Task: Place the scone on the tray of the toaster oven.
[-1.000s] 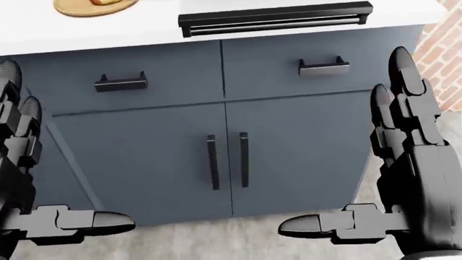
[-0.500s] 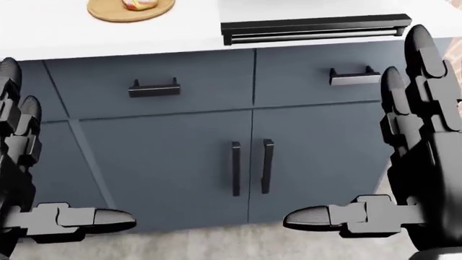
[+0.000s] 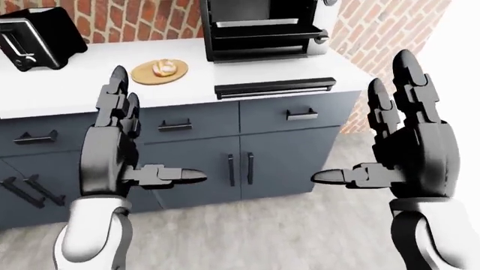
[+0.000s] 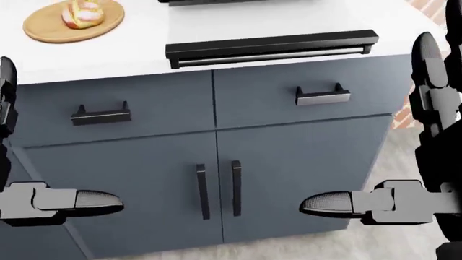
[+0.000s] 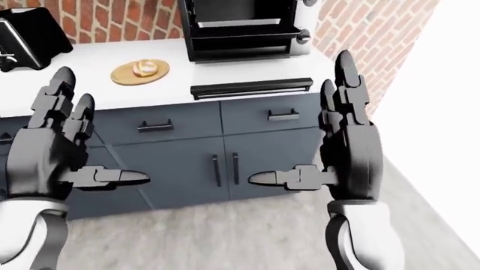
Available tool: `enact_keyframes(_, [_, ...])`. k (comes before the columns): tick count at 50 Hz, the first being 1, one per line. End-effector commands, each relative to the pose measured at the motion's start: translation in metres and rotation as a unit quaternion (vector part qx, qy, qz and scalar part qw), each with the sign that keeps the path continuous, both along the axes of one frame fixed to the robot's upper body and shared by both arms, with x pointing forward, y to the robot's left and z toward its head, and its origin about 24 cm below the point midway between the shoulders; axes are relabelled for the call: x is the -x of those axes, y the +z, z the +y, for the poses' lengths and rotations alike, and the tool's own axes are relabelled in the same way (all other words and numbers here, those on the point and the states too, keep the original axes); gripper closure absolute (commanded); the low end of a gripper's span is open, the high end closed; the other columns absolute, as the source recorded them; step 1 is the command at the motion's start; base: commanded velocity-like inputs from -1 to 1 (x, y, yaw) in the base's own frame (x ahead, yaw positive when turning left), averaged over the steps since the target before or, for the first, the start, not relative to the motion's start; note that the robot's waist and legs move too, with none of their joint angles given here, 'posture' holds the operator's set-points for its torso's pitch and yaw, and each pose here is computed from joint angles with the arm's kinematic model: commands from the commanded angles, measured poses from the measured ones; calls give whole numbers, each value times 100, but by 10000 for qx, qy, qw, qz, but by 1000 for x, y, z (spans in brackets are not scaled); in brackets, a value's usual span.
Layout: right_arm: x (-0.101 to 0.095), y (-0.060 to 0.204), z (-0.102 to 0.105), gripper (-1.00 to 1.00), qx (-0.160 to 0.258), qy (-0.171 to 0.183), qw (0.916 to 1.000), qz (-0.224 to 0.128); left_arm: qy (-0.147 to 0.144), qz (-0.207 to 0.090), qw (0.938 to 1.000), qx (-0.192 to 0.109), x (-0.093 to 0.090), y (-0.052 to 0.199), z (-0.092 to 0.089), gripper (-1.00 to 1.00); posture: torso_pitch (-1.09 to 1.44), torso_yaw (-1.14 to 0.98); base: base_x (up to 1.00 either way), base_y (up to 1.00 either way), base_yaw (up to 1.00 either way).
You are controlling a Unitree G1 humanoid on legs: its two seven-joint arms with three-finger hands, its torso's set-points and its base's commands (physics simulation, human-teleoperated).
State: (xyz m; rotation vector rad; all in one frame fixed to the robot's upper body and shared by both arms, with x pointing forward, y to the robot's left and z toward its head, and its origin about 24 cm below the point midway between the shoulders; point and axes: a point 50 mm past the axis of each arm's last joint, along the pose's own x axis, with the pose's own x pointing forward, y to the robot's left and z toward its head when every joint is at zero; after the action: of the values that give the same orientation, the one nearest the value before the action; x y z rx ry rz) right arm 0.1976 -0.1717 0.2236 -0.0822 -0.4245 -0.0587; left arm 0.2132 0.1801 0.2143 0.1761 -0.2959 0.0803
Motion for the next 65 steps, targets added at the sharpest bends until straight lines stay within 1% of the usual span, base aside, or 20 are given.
enact_keyframes(1, [4,10,2,-100,-33,93,9993,-348,113,-374,9992,-94,6,13,4,-100,0,0,39,0,0])
enact_keyframes(5, [4,18,3,-100,14,102,9989,-454,178,-437,9988,-130,8,18,7,-100,0,0,39,0,0])
enact_keyframes(6, [3,27,2,-100,21,112,9989,-466,189,-436,9988,-138,8,18,7,-100,0,0,39,0,0])
enact_keyframes(8, [6,23,5,-100,42,148,9987,-485,239,-487,9984,-135,9,21,9,-100,0,0,40,0,0])
enact_keyframes(15, [10,35,9,-100,164,211,9979,-588,290,-532,9981,-146,12,23,12,-100,0,0,40,0,0])
enact_keyframes(22, [12,43,10,-100,198,274,9971,-685,361,-577,9976,-143,15,24,16,-100,0,0,39,0,0])
enact_keyframes(37, [15,54,10,-100,213,279,9958,-850,422,-653,9969,-121,15,30,19,-100,0,0,17,0,0])
enact_keyframes(57, [15,54,10,-100,220,287,9955,-878,522,-704,9961,-89,16,30,22,-100,0,0,13,3,0])
enact_keyframes(65, [18,60,9,-100,213,302,9945,-978,573,-734,9956,-73,16,31,24,-100,0,0,8,9,0])
